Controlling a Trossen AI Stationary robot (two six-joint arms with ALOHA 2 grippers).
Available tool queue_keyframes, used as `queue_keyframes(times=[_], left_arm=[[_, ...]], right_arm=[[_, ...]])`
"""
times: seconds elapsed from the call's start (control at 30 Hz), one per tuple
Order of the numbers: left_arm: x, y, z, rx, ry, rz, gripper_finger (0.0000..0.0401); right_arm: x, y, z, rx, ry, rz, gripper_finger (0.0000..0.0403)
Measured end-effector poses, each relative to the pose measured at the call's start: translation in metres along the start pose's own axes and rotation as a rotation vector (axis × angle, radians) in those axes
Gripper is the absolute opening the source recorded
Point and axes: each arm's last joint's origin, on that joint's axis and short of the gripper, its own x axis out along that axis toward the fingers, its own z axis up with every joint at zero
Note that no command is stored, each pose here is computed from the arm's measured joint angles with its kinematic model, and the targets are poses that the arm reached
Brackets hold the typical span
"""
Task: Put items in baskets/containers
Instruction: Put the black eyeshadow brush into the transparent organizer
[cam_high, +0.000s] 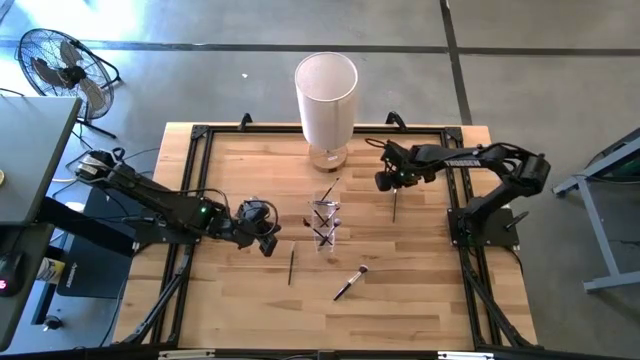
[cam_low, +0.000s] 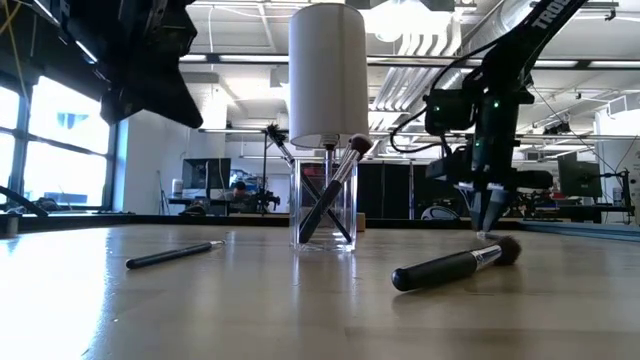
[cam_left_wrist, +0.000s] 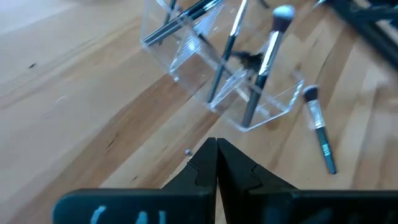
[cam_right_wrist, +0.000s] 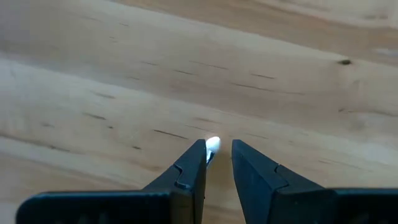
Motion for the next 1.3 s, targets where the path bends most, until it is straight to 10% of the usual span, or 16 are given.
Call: queue_keyframes(times=[0.33, 0.8, 1.0, 1.3], left_arm=[[-0.002, 0.009, -0.007, 0.088, 0.11, 0.055, 0.0001], [-0.001, 0.019, -0.007, 0.233, 0.164, 0.125, 0.0001], [0.002, 0.028, 0.004, 0.255, 0.22, 0.112, 0.0001], [0.008, 0.036, 0.014, 0.305, 0.276, 0.073, 0.0001]], right_arm=[[0.02, 0.005, 0.001, 0.018, 0.0, -0.049, 0.0069], [0.01, 0.033, -0.029, -0.431, -0.047, -0.006, 0.0004], [-0.023, 0.044, -0.053, -0.464, 0.01, 0.211, 0.0001], [-0.105, 0.061, -0.088, -0.45, -0.46, 0.489, 0.0001]])
